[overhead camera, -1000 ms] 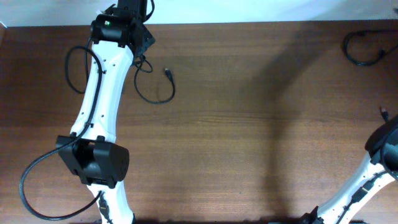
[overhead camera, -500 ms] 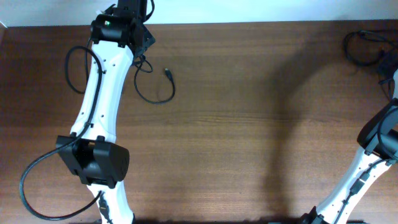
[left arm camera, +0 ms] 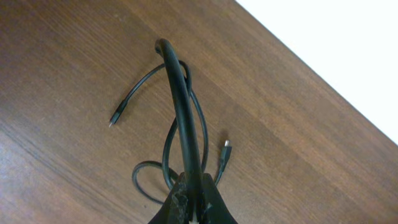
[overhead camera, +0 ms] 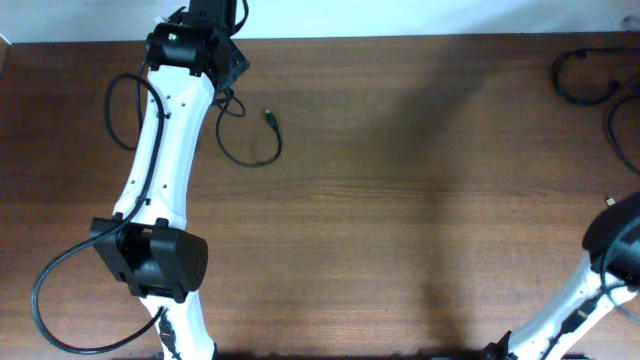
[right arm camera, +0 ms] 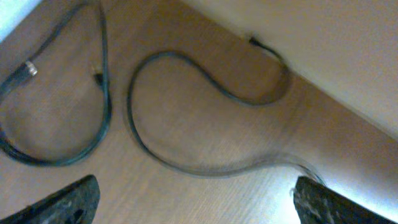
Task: Untangle cables
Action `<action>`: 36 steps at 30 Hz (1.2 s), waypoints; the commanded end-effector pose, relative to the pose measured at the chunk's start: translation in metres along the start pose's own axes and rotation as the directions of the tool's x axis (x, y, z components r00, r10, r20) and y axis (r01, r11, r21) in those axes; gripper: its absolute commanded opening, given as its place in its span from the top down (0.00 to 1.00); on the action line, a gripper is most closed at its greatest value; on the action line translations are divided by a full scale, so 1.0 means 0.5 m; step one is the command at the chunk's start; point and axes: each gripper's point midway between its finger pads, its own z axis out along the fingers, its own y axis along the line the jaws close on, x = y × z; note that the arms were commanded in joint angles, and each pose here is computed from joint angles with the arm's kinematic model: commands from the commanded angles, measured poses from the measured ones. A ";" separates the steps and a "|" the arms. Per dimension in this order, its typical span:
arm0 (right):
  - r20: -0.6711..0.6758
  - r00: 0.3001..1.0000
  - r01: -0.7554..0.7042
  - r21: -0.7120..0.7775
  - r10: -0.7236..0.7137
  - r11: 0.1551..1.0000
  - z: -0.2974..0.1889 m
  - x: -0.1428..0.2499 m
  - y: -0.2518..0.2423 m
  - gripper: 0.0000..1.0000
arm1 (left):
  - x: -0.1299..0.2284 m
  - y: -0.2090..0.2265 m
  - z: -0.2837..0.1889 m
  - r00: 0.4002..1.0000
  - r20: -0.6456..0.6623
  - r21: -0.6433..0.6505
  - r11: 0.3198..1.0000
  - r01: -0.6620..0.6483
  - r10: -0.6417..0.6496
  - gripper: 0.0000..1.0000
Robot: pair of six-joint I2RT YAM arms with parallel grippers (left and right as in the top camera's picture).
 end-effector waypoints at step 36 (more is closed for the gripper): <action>-0.029 0.631 -0.586 0.636 0.775 0.501 0.157 0.365 -0.275 0.24 | -0.002 0.009 -0.009 0.998 0.012 -0.021 0.998 -0.055 0.055 1.00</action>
